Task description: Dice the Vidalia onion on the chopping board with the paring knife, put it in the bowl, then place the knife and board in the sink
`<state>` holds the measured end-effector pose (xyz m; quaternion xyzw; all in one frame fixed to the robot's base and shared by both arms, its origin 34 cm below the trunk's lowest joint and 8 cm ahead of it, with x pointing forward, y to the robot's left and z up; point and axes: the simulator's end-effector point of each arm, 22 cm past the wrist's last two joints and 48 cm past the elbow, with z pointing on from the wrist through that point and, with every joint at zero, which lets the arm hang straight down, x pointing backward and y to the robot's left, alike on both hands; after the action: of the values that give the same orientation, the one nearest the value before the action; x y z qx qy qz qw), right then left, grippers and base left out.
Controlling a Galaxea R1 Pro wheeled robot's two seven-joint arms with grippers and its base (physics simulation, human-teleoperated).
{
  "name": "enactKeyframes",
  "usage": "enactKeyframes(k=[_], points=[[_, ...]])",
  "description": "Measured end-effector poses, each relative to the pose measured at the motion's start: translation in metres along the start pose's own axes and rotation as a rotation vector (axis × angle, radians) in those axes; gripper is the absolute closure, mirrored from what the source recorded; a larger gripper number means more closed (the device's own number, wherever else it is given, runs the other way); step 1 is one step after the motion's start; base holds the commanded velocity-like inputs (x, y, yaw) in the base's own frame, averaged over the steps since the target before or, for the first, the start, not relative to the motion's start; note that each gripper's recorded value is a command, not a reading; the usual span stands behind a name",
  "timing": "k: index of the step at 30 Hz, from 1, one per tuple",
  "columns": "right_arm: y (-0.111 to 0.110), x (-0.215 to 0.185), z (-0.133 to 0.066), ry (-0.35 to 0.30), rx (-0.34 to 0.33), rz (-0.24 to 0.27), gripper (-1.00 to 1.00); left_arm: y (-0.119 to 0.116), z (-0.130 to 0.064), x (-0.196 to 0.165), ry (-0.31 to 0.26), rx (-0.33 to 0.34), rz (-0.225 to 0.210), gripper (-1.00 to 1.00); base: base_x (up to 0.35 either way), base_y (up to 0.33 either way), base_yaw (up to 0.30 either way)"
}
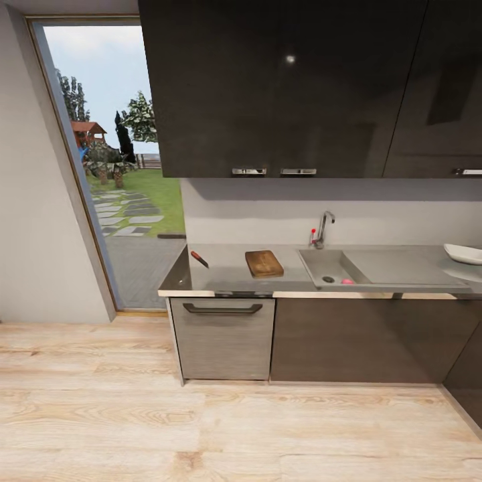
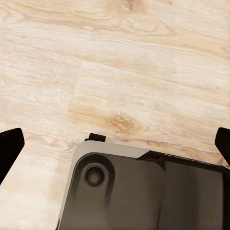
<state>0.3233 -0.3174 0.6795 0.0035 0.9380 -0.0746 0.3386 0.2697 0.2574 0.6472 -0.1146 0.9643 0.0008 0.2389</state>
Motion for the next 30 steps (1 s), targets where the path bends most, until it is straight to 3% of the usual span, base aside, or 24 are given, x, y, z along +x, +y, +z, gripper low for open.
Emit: enactKeyframes(k=[19, 22, 26, 30], points=[[0.002, 0.001, 0.000, 0.001, -0.003, 0.001, -1.00, 0.001, 0.000, 0.000, 0.001, 0.000, 0.004, -1.00, 0.000, 0.000, 0.000], [0.004, -0.020, 0.004, -0.042, 0.001, 0.008, -1.00, 0.002, 0.000, 0.001, 0.002, 0.000, 0.005, -1.00, 0.000, 0.000, 0.000], [0.001, -0.086, 0.014, -0.159, 0.022, 0.022, -1.00, 0.002, 0.000, 0.001, 0.003, -0.001, 0.005, -1.00, 0.000, 0.000, 0.000], [-0.012, -0.155, 0.018, -0.176, 0.088, 0.032, -1.00, 0.003, 0.000, 0.001, 0.004, -0.001, 0.007, -1.00, 0.000, 0.000, 0.000]])
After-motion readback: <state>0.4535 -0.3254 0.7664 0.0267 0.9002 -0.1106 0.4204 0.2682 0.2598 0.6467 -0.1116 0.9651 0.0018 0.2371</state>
